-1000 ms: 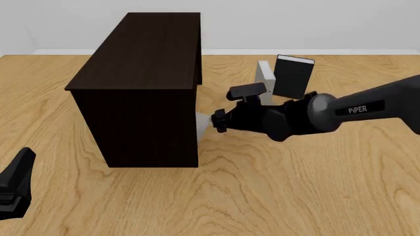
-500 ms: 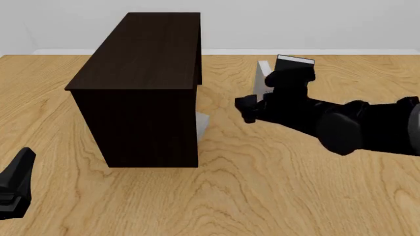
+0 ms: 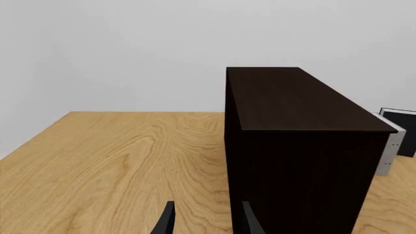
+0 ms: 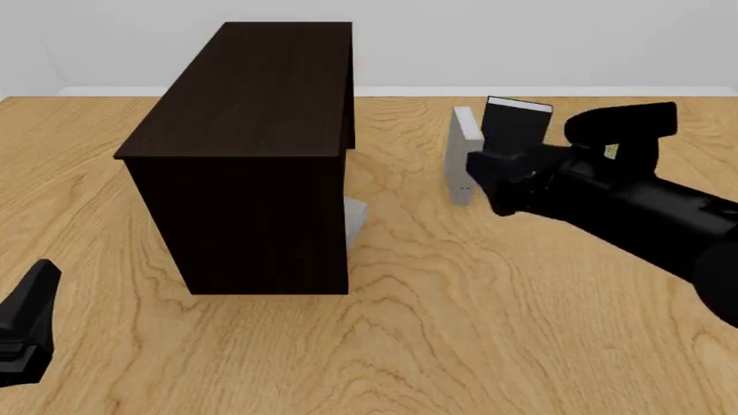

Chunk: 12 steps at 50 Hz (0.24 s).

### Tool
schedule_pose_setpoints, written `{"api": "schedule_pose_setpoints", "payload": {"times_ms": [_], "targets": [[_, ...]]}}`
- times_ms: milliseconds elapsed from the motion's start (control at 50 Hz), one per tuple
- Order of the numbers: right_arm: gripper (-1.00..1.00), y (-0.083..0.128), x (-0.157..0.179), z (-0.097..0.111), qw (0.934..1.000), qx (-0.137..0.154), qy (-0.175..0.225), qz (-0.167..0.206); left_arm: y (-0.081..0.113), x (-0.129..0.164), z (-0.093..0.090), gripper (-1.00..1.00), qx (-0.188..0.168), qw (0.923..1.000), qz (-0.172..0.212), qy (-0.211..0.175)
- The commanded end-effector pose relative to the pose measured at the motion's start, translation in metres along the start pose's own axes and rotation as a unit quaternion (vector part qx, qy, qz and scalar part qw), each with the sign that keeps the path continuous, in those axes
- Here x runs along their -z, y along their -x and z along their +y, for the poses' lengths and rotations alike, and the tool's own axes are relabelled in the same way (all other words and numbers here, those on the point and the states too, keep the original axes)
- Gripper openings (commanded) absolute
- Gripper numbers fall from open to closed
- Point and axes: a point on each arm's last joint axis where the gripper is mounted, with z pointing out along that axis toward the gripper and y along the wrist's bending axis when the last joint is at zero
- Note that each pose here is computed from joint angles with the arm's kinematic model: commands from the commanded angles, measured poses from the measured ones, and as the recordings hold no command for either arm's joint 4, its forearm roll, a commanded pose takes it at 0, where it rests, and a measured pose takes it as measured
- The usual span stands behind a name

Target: Pick up the book on the right and place it under the cabinet shelf.

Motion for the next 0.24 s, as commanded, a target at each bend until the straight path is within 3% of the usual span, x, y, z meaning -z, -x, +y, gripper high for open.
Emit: {"api": "schedule_pose_setpoints", "payload": {"times_ms": [20, 240], "targets": [[1.00, 0.006, 0.033, 0.003, 0.9987, -0.027, 0.013, -0.040, 0.001, 0.000, 0.000, 1.00, 0.000, 1.0000, -0.001, 0.002], [1.00, 0.004, 0.065, 0.003, 0.9979, -0.022, 0.017, -0.059, 0.000, 0.000, 0.000, 1.00, 0.000, 1.0000, 0.000, 0.002]]}}
